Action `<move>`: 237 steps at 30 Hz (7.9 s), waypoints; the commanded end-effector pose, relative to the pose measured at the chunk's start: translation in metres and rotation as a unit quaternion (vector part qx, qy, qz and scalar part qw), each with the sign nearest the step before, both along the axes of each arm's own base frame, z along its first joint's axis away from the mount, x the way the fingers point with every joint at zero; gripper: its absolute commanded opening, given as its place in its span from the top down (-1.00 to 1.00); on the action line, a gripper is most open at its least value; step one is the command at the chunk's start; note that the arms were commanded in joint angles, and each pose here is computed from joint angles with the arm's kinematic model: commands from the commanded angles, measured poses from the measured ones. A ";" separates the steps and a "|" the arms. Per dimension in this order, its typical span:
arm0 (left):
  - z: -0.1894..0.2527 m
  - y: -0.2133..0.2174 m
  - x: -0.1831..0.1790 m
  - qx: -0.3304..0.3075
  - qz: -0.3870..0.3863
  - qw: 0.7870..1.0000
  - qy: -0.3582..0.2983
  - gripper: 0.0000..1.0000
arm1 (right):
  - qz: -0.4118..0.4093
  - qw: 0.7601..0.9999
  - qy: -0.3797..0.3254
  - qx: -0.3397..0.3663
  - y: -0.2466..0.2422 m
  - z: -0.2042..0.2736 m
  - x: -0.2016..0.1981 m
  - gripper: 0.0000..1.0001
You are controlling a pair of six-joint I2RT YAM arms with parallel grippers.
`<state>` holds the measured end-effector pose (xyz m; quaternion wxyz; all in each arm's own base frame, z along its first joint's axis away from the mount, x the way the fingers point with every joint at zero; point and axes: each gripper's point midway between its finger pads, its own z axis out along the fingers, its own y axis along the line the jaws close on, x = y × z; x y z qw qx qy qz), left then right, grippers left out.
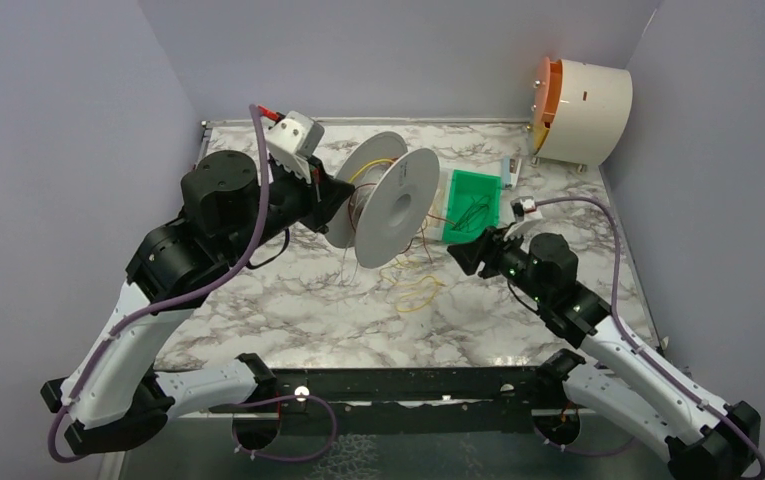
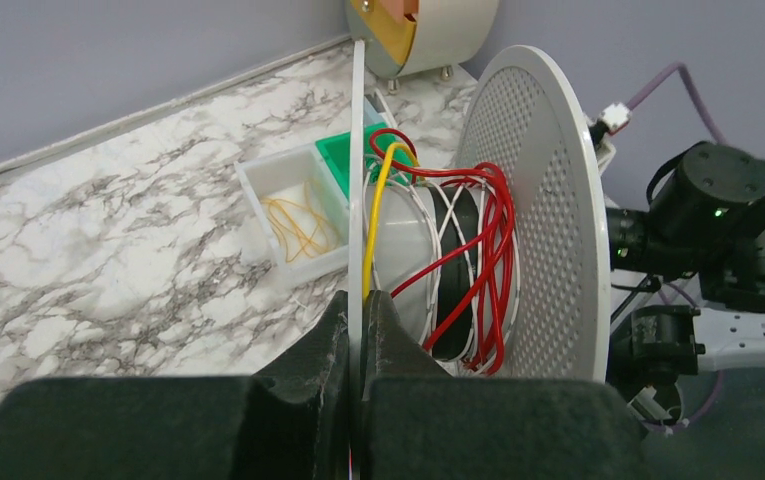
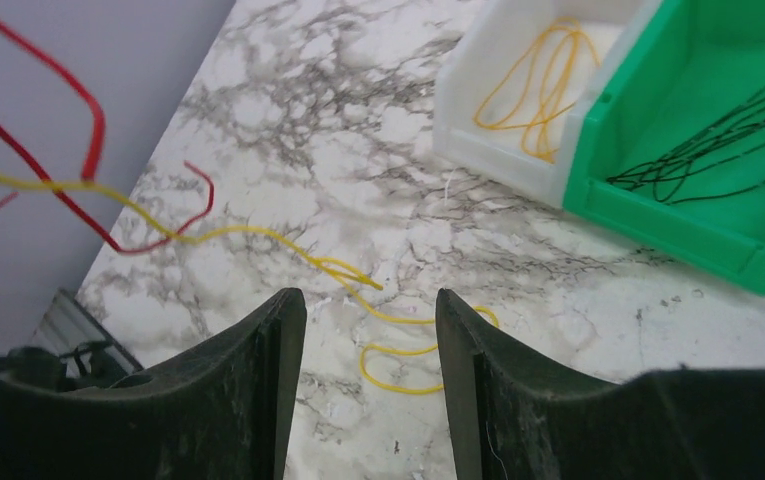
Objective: Wrap the cables
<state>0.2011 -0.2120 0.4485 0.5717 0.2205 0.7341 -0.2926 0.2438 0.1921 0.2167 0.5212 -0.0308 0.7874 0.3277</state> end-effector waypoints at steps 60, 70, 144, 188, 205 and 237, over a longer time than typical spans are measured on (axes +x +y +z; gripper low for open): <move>0.096 0.014 0.009 -0.148 0.064 0.986 -0.050 1.00 | 0.398 0.813 -0.425 -0.014 0.142 -0.002 -0.081 0.97; 0.081 0.022 0.044 -0.123 0.148 0.980 -0.058 1.00 | 0.484 0.778 -0.400 0.018 0.114 0.057 -0.147 0.98; -0.192 -0.012 0.017 0.179 -0.003 0.984 0.013 1.00 | 0.145 0.853 -0.313 -0.391 0.107 0.165 -0.010 0.98; -0.066 0.017 -0.061 -0.020 -0.085 0.995 -0.052 1.00 | 0.005 0.966 -0.118 -0.230 0.021 -0.036 0.052 0.26; -0.020 0.011 -0.050 -0.065 -0.059 0.995 -0.043 1.00 | 0.079 0.982 -0.005 -0.173 0.031 -0.077 0.006 -0.20; 0.060 -0.001 -0.054 -0.151 -0.074 0.985 -0.043 1.00 | 0.292 0.949 -0.119 -0.033 0.107 -0.065 -0.031 -0.28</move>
